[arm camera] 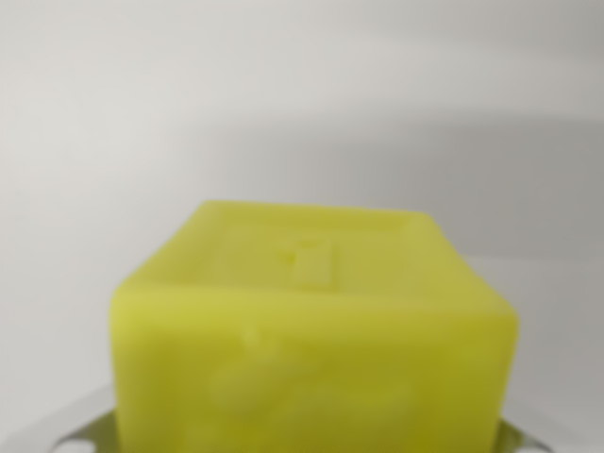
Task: Pick yellow cube
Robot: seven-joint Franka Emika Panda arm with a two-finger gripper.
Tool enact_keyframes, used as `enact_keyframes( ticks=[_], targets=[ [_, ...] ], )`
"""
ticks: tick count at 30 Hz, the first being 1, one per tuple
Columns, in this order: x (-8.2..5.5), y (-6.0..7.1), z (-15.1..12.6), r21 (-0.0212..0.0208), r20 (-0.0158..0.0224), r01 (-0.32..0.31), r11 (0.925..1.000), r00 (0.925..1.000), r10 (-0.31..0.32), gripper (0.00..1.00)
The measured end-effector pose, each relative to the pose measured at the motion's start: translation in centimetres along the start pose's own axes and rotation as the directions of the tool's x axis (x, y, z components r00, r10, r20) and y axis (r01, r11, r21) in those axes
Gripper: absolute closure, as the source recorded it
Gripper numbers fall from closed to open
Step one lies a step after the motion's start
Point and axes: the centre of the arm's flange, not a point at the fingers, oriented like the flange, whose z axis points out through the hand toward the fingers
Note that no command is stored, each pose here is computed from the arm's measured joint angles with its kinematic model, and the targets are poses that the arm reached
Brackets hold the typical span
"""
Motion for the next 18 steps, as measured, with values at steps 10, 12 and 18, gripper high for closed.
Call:
enact_keyframes(
  ticks=[10,12,18],
  targets=[
    [0.0,0.0,-2.5,-0.0002,0.0004,0.000,1.0000,1.0000,0.000,1.00],
    [0.0,0.0,-3.0,-0.0002,0.0003,0.000,1.0000,1.0000,0.000,1.00],
    [0.0,0.0,-4.5,-0.0003,0.0005,0.000,1.0000,1.0000,0.000,1.00]
  ],
)
